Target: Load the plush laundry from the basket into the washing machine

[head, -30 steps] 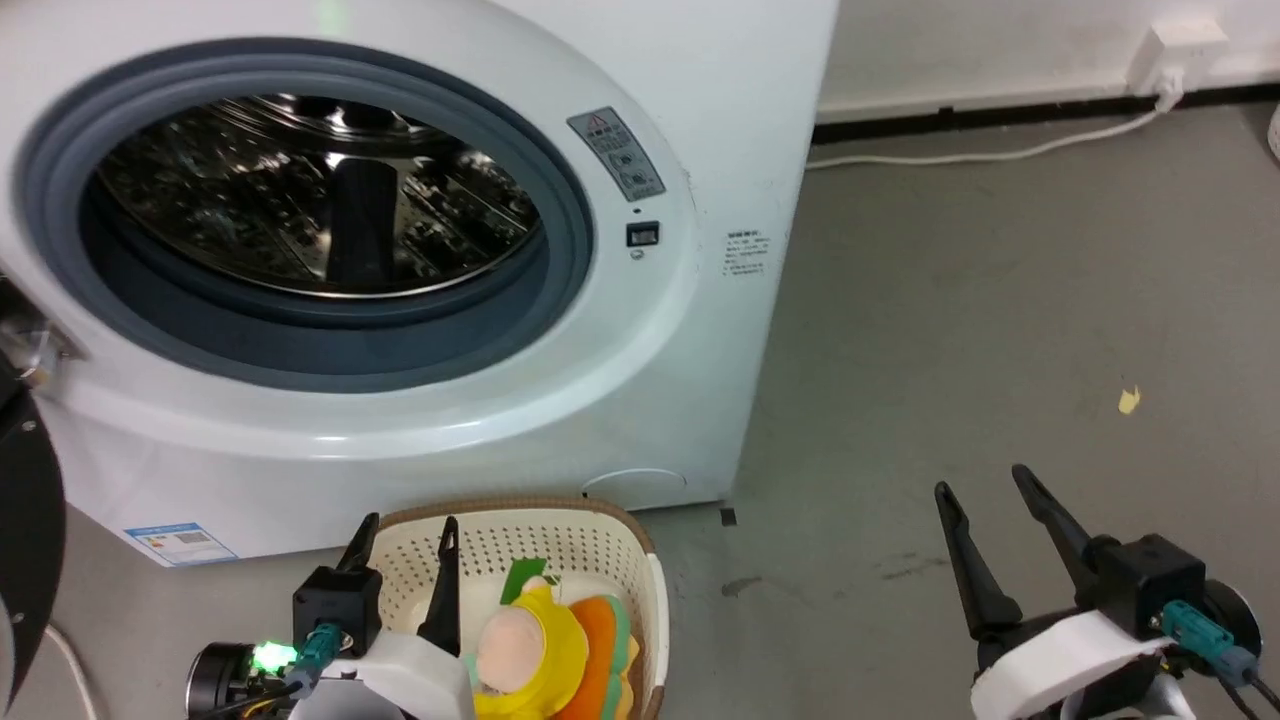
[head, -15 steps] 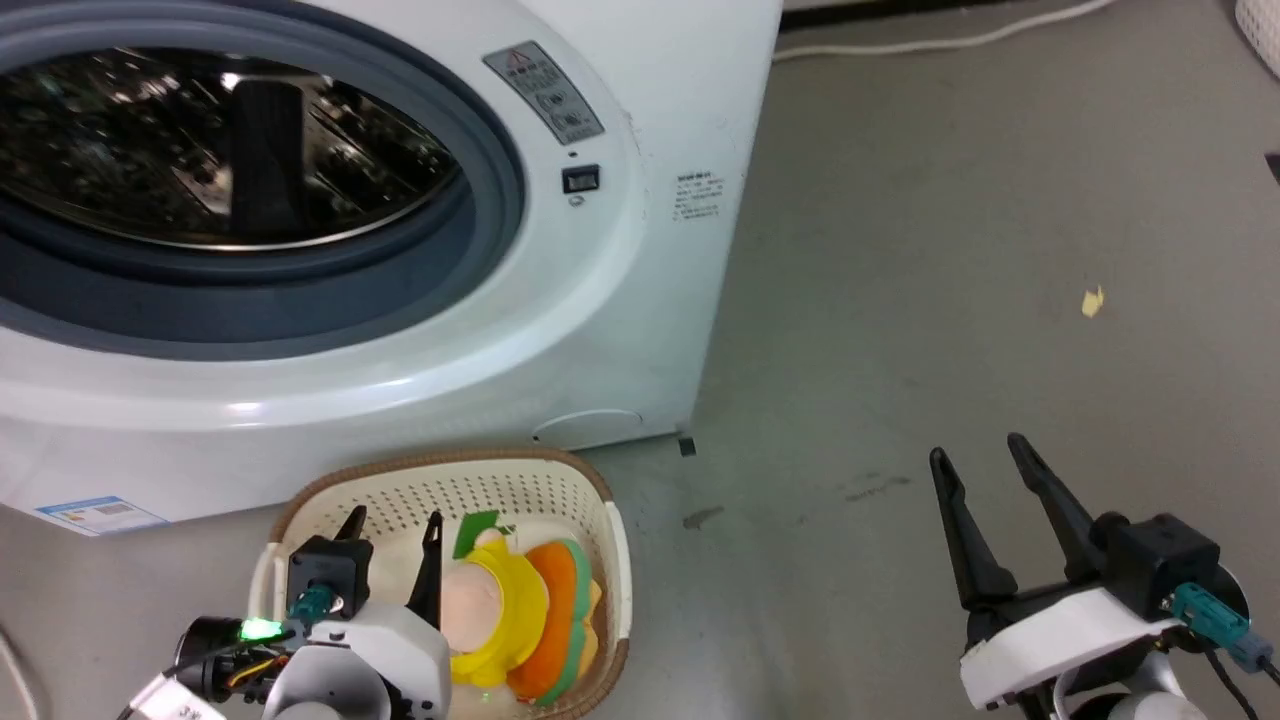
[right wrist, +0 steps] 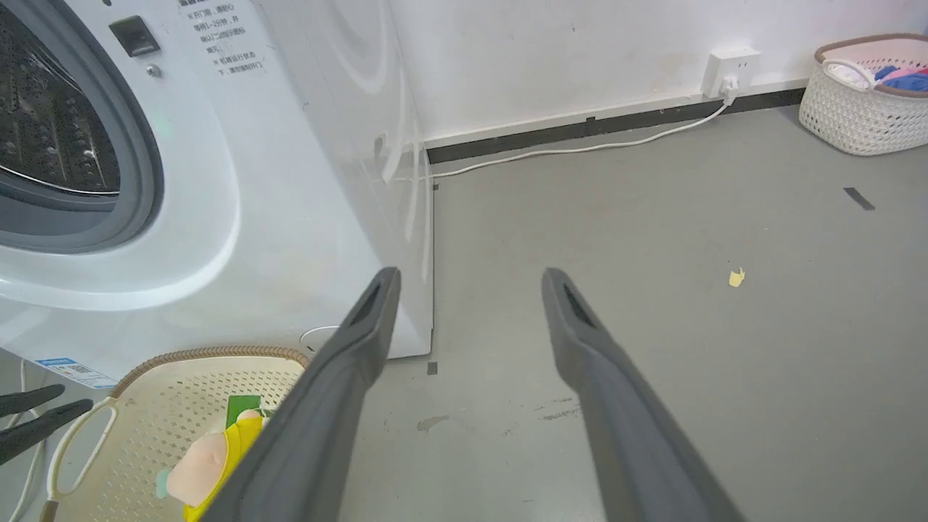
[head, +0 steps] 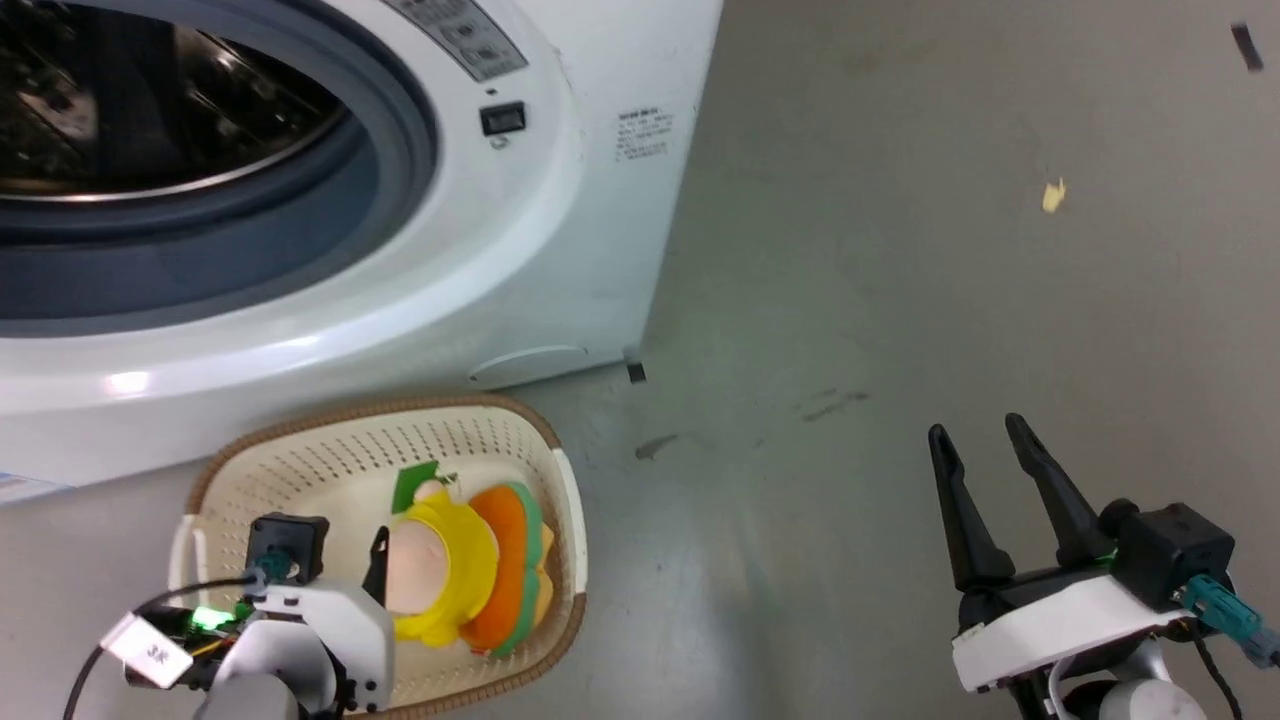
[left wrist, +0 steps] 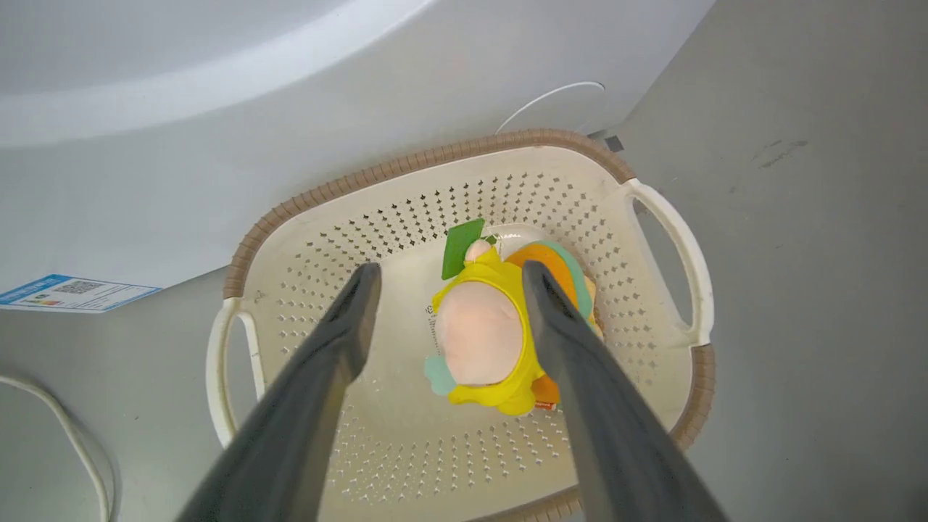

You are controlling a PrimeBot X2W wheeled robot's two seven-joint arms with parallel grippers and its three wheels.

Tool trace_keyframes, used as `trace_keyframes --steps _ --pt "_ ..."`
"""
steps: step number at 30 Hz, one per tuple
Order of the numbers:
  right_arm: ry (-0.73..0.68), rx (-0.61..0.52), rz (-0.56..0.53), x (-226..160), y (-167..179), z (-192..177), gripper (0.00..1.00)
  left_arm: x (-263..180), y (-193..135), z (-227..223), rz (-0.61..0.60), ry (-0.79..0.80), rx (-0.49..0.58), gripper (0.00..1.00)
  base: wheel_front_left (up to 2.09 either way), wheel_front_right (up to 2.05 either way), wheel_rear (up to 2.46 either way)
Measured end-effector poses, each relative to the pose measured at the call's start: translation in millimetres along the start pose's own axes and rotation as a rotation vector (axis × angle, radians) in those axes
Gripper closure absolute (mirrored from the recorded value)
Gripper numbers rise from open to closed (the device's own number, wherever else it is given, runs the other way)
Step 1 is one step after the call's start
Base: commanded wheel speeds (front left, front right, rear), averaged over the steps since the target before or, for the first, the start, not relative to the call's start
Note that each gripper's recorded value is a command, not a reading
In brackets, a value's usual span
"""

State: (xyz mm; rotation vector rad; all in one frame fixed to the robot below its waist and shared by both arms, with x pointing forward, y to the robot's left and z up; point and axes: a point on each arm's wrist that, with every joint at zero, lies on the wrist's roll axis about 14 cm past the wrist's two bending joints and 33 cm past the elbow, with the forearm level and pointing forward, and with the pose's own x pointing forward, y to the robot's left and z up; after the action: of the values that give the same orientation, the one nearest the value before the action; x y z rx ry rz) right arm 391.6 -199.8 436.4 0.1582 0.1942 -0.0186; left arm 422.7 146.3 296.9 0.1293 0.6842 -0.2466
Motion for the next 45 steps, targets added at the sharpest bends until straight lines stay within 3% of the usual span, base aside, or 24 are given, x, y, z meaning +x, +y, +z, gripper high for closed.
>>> trace_keyframes --steps 9,25,41,42,43,45 --pt "0.032 0.036 -0.029 10.3 -9.1 -16.6 0.00 30.5 -3.0 -49.2 -0.057 0.220 0.036 0.00 0.00 0.00 0.00" --pt "0.087 0.087 -0.092 13.9 -25.8 -44.3 0.00 69.8 -25.7 -96.5 -0.172 0.481 0.067 0.00 0.00 0.00 0.00" --pt "0.141 0.129 -0.146 21.2 -40.1 -72.9 0.00 103.3 -29.3 -145.6 -0.222 0.665 0.125 0.00 0.00 0.00 0.00" --pt "0.139 0.132 -0.150 21.6 -41.3 -73.6 0.00 104.0 -29.1 -149.8 -0.223 0.679 0.126 0.87 0.00 0.00 0.00" --pt "0.143 0.134 -0.155 21.4 -42.4 -75.2 0.00 104.6 -29.0 -154.0 -0.225 0.693 0.126 1.00 0.00 0.00 0.00" --pt "0.147 0.138 -0.163 21.6 -44.4 -77.7 0.00 106.6 -27.7 -161.2 -0.226 0.715 0.130 1.00 0.00 0.00 0.00"
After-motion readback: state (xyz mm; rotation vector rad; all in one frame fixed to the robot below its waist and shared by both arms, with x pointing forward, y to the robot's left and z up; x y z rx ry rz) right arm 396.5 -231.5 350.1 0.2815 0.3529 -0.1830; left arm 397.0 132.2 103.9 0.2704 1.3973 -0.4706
